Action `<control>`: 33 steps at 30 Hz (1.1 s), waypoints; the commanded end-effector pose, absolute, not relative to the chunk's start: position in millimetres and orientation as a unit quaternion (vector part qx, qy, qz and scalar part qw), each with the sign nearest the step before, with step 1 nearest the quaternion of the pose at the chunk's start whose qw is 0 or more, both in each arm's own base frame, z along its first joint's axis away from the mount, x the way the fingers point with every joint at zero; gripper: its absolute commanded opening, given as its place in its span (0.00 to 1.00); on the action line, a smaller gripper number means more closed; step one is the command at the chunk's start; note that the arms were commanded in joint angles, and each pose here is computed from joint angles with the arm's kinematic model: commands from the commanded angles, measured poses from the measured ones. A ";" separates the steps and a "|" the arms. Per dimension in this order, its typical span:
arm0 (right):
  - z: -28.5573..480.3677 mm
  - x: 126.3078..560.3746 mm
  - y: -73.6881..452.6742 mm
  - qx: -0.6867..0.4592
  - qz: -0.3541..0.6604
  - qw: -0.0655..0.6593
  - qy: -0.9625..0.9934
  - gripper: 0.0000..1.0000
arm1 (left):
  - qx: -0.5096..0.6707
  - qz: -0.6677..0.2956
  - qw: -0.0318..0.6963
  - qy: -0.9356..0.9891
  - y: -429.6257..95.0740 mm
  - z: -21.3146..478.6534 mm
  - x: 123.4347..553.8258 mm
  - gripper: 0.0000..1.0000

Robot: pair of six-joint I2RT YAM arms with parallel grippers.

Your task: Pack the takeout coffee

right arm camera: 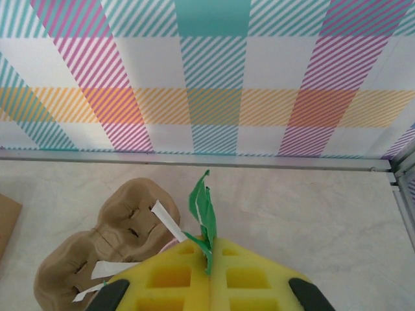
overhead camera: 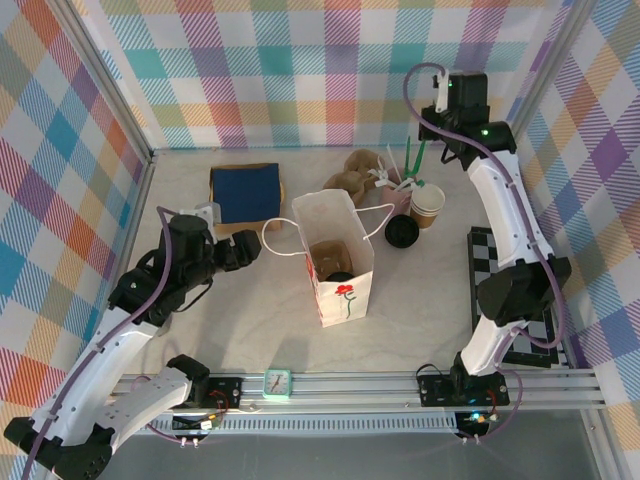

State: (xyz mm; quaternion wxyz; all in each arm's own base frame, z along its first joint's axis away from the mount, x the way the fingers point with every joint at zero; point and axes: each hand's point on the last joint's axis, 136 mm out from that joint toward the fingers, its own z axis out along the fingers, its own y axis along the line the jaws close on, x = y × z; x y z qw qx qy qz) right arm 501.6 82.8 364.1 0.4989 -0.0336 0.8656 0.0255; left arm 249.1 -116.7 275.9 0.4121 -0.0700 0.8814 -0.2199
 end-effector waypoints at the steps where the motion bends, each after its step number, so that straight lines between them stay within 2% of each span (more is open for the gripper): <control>1: 358.1 517.1 89.7 -0.035 0.039 0.520 0.853 0.07 | -0.074 -0.213 0.424 0.877 -109.3 281.4 246.5 0.82; 14: 269.8 521.7 99.5 -0.031 0.065 0.473 0.878 0.07 | -0.075 -0.207 0.421 0.880 -107.8 276.0 246.7 0.82; 23: 229.5 520.6 97.9 -0.026 0.059 0.446 0.893 0.12 | -0.075 -0.208 0.421 0.880 -108.1 276.0 246.4 0.82; 26: 221.6 519.6 97.2 -0.026 0.056 0.437 0.898 0.16 | -0.075 -0.207 0.421 0.880 -107.8 275.8 246.4 0.82; 33: 232.8 514.0 95.5 -0.028 0.054 0.433 0.899 0.33 | -0.075 -0.207 0.421 0.880 -107.5 275.9 246.4 0.82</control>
